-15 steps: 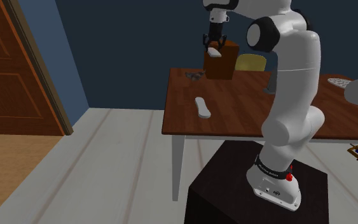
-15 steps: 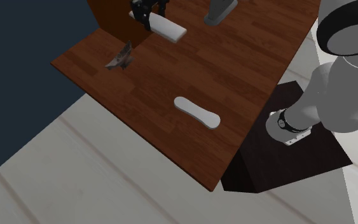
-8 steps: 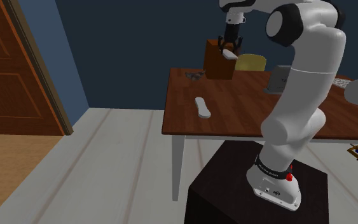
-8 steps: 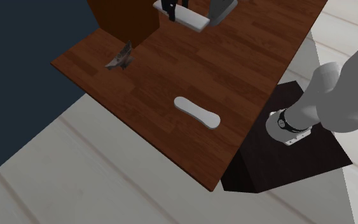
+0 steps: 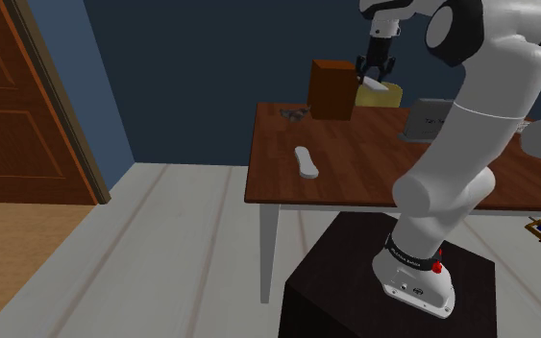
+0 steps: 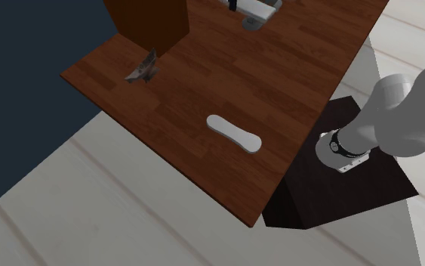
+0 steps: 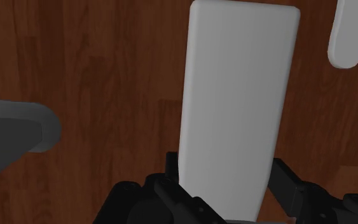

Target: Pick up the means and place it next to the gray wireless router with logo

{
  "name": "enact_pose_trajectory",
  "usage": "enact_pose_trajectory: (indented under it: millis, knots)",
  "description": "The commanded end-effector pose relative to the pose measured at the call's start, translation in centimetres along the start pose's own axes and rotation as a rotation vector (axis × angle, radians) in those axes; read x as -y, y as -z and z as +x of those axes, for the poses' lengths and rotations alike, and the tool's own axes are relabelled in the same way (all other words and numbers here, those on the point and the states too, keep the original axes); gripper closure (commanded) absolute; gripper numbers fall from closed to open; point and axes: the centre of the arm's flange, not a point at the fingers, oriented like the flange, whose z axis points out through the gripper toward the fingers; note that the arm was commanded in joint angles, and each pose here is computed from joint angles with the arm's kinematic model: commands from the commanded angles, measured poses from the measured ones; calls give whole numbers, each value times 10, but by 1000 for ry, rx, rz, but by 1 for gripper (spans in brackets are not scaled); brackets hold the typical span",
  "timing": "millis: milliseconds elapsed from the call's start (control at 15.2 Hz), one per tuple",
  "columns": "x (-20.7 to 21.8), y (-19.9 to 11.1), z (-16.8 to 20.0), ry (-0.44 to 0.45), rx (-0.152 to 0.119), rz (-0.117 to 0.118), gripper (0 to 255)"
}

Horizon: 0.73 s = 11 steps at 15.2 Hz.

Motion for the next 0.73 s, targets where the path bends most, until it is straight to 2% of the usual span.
enact_pose_trajectory:
  millis: [0, 660]
  knots:
    - [-26, -2, -12, 1, 0, 0, 255]
    - [-150, -3, -56, 1, 0, 0, 255]
